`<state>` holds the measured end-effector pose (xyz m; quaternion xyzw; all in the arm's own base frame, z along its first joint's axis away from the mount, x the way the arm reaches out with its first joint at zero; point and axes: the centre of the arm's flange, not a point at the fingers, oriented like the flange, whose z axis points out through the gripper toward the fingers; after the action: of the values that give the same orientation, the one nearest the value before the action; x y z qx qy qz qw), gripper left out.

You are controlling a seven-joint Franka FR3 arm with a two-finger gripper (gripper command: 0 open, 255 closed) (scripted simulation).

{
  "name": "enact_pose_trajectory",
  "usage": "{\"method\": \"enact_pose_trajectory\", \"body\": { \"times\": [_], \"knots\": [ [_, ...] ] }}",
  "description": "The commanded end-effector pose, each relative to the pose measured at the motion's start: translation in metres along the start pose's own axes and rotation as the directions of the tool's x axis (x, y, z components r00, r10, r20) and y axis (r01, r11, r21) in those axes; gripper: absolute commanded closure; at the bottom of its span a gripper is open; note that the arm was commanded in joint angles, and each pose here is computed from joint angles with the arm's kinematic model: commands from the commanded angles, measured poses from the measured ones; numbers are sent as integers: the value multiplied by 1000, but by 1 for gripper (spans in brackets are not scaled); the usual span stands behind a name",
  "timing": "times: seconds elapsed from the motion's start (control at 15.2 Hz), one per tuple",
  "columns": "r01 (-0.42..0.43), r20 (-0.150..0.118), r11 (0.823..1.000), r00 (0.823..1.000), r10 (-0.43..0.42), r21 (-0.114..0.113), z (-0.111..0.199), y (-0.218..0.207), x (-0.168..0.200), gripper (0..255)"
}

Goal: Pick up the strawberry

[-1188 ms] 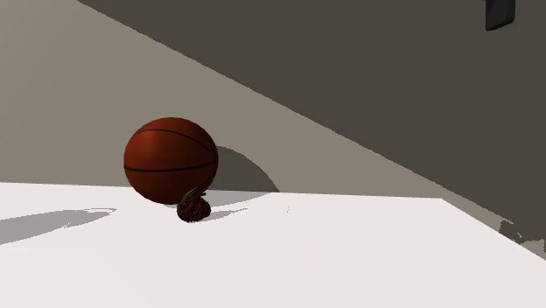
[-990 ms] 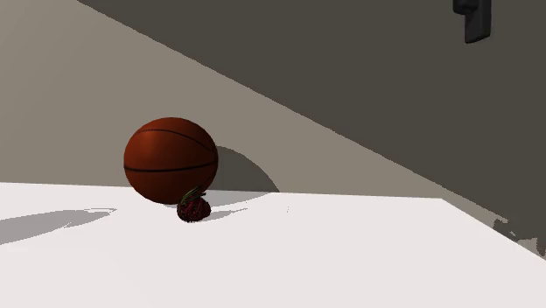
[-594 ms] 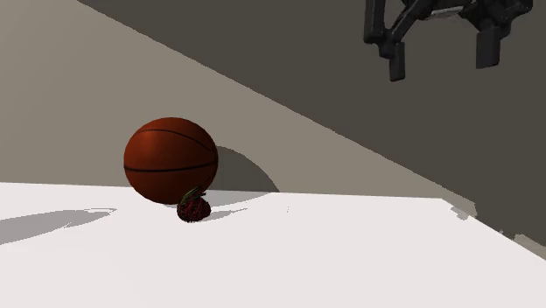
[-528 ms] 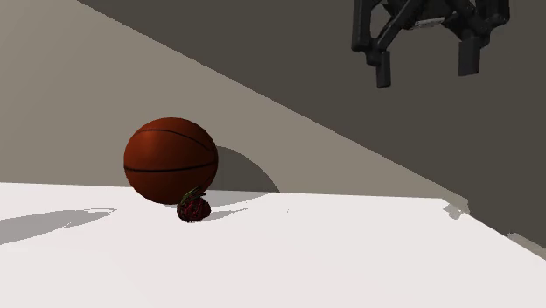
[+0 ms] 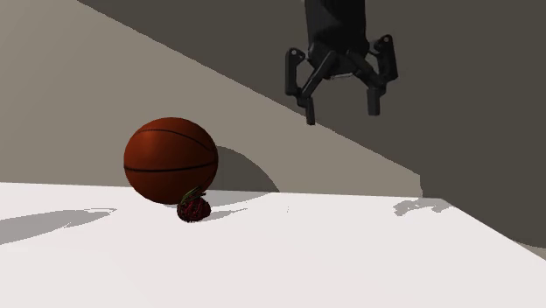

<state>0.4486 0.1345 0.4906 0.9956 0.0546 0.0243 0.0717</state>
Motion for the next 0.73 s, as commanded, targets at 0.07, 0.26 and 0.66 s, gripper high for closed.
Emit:
{"method": "enact_pose_trajectory", "body": {
  "times": [0.07,0.26,0.66],
  "knots": [
    [45,-10,999,999,-45,0,11,-27,23,0],
    [90,-18,996,996,-90,-2,24,-58,44,0],
    [179,-35,984,983,-179,-5,49,-121,82,0]
  ]
}}
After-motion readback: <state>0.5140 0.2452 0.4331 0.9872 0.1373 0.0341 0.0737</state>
